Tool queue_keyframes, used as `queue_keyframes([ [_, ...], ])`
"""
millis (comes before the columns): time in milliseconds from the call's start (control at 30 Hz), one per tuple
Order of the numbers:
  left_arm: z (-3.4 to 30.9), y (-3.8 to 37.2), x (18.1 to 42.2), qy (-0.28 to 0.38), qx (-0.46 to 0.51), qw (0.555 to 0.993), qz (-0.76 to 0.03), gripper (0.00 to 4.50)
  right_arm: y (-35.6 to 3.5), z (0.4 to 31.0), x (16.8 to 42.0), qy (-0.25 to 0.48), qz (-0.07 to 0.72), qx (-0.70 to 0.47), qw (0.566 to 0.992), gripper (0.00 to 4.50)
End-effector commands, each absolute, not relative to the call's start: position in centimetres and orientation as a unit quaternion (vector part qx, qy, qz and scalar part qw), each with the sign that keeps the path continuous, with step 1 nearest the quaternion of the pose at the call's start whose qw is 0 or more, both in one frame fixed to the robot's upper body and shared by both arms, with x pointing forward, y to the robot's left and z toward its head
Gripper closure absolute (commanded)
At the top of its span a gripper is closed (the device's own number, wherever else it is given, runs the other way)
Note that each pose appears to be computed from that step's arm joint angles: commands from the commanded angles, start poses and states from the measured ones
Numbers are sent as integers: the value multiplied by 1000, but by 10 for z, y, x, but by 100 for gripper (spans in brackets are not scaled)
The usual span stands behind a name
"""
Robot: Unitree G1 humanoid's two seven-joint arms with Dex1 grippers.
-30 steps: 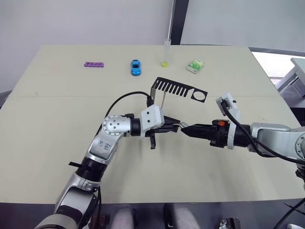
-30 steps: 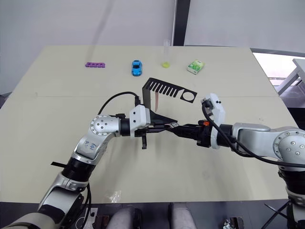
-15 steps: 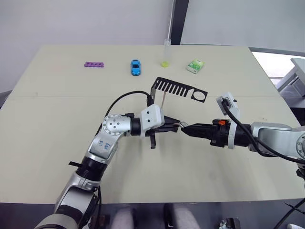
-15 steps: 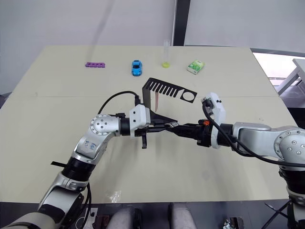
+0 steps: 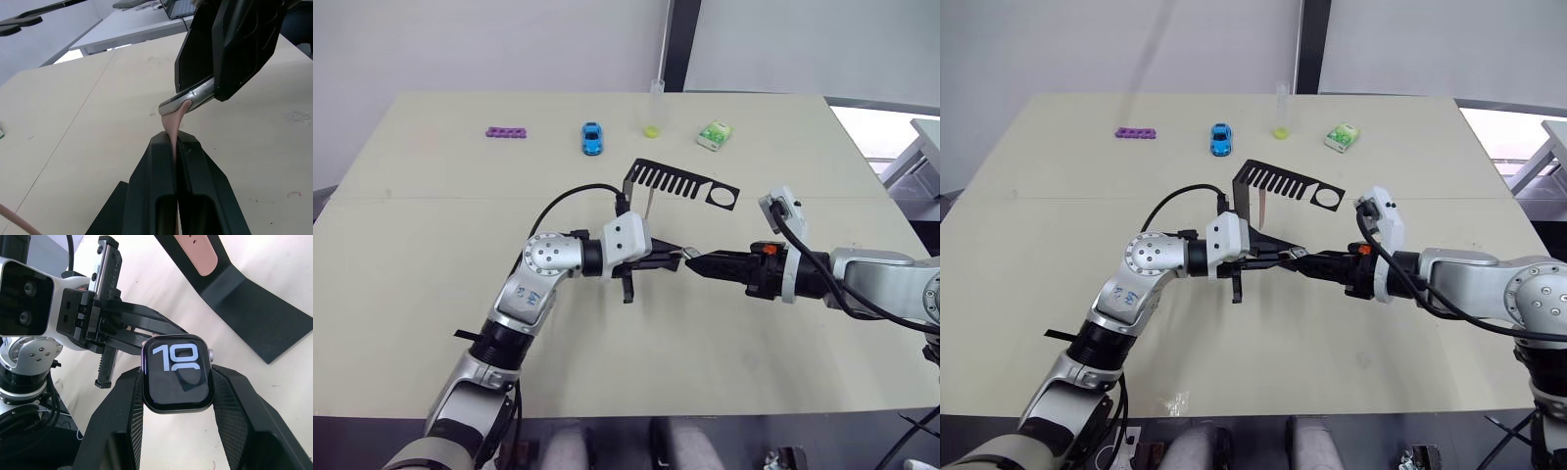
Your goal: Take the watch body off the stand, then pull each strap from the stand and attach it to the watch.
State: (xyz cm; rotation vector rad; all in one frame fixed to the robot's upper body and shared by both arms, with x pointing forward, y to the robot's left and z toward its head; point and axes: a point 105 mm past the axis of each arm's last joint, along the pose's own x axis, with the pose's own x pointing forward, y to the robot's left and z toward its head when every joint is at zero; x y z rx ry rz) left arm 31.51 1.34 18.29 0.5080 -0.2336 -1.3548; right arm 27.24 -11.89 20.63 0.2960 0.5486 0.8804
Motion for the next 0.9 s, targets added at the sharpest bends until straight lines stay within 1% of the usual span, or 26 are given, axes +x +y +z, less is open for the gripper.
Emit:
queue_keyframes([
  [33, 206, -2, 302, -162, 232, 720, -633, 442, -112, 210, 263, 260, 443, 132, 848, 298],
  [900, 205, -2, 301, -161, 231, 720, -634, 442, -110, 211, 262, 260, 446, 130, 847, 298],
])
